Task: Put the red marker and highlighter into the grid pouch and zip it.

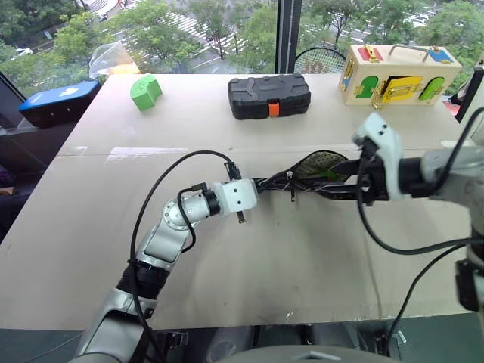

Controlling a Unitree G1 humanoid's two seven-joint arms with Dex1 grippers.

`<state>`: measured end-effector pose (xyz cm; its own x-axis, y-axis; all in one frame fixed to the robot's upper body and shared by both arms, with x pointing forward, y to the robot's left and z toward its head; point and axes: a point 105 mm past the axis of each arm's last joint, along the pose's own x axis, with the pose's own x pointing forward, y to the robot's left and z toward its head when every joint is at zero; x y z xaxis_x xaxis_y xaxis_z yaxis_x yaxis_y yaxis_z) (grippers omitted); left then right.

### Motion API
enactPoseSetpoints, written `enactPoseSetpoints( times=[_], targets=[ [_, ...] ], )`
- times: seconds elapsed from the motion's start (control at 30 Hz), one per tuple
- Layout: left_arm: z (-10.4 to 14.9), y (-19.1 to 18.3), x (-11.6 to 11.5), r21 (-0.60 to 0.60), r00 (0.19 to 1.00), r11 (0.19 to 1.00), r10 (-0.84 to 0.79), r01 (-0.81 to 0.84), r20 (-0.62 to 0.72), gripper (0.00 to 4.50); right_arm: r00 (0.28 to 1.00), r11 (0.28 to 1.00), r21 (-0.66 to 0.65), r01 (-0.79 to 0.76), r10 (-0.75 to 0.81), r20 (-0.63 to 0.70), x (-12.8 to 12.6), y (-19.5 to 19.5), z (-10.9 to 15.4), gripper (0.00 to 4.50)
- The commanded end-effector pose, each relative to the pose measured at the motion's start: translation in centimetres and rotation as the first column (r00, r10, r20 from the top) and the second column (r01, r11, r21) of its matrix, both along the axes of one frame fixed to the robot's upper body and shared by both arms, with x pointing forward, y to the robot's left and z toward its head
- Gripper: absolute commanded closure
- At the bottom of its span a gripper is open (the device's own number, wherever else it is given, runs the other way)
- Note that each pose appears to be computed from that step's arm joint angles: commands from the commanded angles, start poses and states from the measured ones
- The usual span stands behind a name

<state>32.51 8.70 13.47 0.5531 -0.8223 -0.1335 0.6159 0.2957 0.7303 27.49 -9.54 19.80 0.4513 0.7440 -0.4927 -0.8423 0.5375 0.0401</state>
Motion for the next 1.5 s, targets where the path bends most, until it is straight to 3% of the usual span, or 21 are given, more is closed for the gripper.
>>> enactPoseSetpoints(
  times=[0.03,0.17,0.27,0.47,0.63,0.77,0.87,1.13,1.4,1.5],
  targets=[
    [1.1,-0.3,0.1,-0.011,0.999,1.0,-0.011,0.011,0.037,4.5,0.998,0.999,0.013,0.043,-0.044,0.04,0.1,1.2,-0.4,1.22],
    [1.3,-0.7,0.0,-0.013,0.999,1.0,-0.024,0.024,0.041,4.5,0.989,0.986,0.081,0.147,-0.146,-0.013,0.8,3.5,-2.5,1.22],
    [1.1,-0.8,-0.3,-0.011,0.999,0.999,-0.036,0.036,0.039,4.5,0.978,0.968,0.139,0.209,-0.207,-0.027,1.4,4.3,-2.2,1.22],
    [1.1,-1.0,-0.5,-0.01,0.998,0.999,-0.04,0.04,0.038,4.5,0.969,0.96,0.133,0.247,-0.243,-0.039,1.9,4.7,-2.2,1.22],
    [1.1,-0.5,-0.1,-0.013,1.0,1.0,-0.009,0.01,0.03,4.5,0.984,0.984,0.061,0.169,-0.172,0.048,0.6,2.2,-0.6,1.22],
    [1.1,-0.4,-0.1,-0.02,1.0,1.0,-0.003,0.003,0.027,4.5,1.0,0.995,0.104,-0.011,0.01,0.004,-2.7,1.4,0.6,1.22],
    [1.2,-0.4,-0.1,-0.023,1.0,1.0,-0.003,0.004,0.027,4.5,0.998,0.994,0.108,-0.027,0.032,-0.046,-3.7,1.5,-0.3,1.22],
    [1.2,-0.7,-0.3,-0.025,0.999,0.999,-0.021,0.021,0.027,4.5,0.977,0.978,0.138,0.155,-0.131,-0.169,-2.3,2.7,-2.7,1.22],
    [1.1,-1.2,-0.8,-0.021,0.999,0.999,-0.044,0.045,0.028,4.5,0.945,0.938,0.185,0.292,-0.253,-0.206,0.0,3.4,-2.1,1.22],
    [1.0,-1.6,-1.0,-0.022,0.998,0.998,-0.051,0.052,0.029,4.5,0.936,0.926,0.192,0.324,-0.284,-0.208,0.8,3.8,-2.1,2.11]
  ],
)
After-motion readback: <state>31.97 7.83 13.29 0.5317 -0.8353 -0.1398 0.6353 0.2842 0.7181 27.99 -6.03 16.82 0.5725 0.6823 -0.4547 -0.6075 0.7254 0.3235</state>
